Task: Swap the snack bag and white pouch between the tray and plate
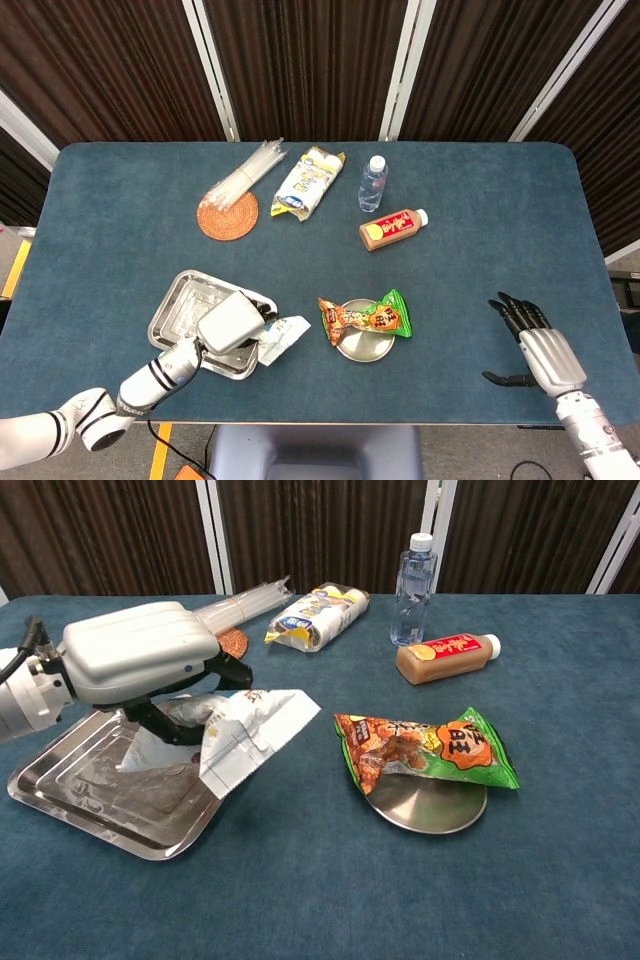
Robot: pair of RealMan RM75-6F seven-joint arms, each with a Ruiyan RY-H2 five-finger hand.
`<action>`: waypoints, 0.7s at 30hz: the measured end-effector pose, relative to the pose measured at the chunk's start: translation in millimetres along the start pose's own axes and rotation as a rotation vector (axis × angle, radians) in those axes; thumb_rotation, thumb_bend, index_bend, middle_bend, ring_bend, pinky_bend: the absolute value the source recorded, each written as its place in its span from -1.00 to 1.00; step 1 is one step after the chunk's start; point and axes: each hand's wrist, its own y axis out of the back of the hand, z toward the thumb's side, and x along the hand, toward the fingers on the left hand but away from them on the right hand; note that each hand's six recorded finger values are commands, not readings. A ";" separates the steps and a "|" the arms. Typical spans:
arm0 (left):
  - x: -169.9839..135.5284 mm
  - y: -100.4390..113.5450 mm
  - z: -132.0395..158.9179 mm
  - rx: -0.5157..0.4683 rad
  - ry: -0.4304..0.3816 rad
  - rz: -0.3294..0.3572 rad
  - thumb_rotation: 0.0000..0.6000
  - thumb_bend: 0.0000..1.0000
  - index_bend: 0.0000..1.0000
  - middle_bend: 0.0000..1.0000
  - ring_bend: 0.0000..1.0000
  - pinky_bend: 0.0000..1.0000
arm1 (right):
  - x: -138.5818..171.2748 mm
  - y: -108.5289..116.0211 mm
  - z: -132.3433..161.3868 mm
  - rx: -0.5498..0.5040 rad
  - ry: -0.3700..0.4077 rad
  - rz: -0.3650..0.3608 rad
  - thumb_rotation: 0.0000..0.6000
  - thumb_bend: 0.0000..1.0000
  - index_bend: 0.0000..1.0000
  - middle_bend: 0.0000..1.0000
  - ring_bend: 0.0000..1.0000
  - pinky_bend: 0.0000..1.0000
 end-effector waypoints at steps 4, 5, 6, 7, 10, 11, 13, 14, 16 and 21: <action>1.1 -15.5 -30.3 0.048 0.063 -0.039 1.00 0.17 0.51 0.70 0.49 0.88 | -1.1 -0.1 -1.1 0.003 -0.008 -0.001 1.00 -0.59 -1.00 -1.00 -1.00 -0.96; 0.9 -19.1 -36.1 0.057 0.076 -0.048 1.00 0.12 0.47 0.63 0.44 0.80 | -1.5 0.0 -1.4 0.004 -0.010 -0.002 1.00 -0.59 -1.00 -1.00 -1.00 -0.96; 0.6 -22.7 -41.4 0.066 0.087 -0.057 1.00 0.04 0.36 0.50 0.34 0.69 | -1.8 0.1 -1.6 0.004 -0.012 -0.004 1.00 -0.59 -1.00 -1.00 -1.00 -0.96; -0.3 -27.7 -47.0 0.077 0.100 -0.070 1.00 -0.02 0.22 0.35 0.23 0.57 | -2.0 0.1 -1.6 0.006 -0.014 -0.005 1.00 -0.59 -1.00 -1.00 -1.00 -0.96; -3.4 -38.2 -53.4 0.078 0.122 -0.109 1.00 -0.15 -0.35 -0.28 -0.28 0.17 | -2.7 -1.0 -1.0 0.011 -0.016 -0.006 1.00 -0.59 -1.00 -1.00 -1.00 -0.96; -4.2 -40.1 -53.3 0.070 0.126 -0.121 1.00 -0.16 -0.54 -0.47 -0.46 0.05 | -2.9 -1.7 -0.5 0.011 -0.016 -0.004 1.00 -0.59 -1.00 -1.00 -1.00 -0.96; -6.0 -43.7 -51.6 0.044 0.137 -0.150 1.00 -0.19 -0.85 -0.79 -0.77 -0.17 | -2.7 -2.9 0.6 0.011 -0.014 0.002 1.00 -0.59 -1.00 -1.00 -1.00 -0.96; -7.0 -45.0 -50.6 0.032 0.143 -0.164 1.00 -0.20 -0.95 -0.91 -0.90 -0.30 | -2.4 -3.3 1.3 0.010 -0.011 0.005 1.00 -0.59 -1.00 -1.00 -1.00 -0.96; -9.9 -46.7 -48.2 0.009 0.159 -0.197 1.00 -0.20 -1.00 -1.00 -1.00 -0.50 | -1.8 -3.5 2.1 0.009 -0.008 0.007 1.00 -0.59 -1.00 -1.00 -1.00 -0.96; -20.3 -44.9 -43.1 0.002 0.189 -0.253 1.00 -0.23 -1.00 -1.00 -1.00 -0.70 | 0.6 -3.2 4.0 0.009 0.002 0.009 1.00 -0.59 -1.00 -1.00 -1.00 -0.96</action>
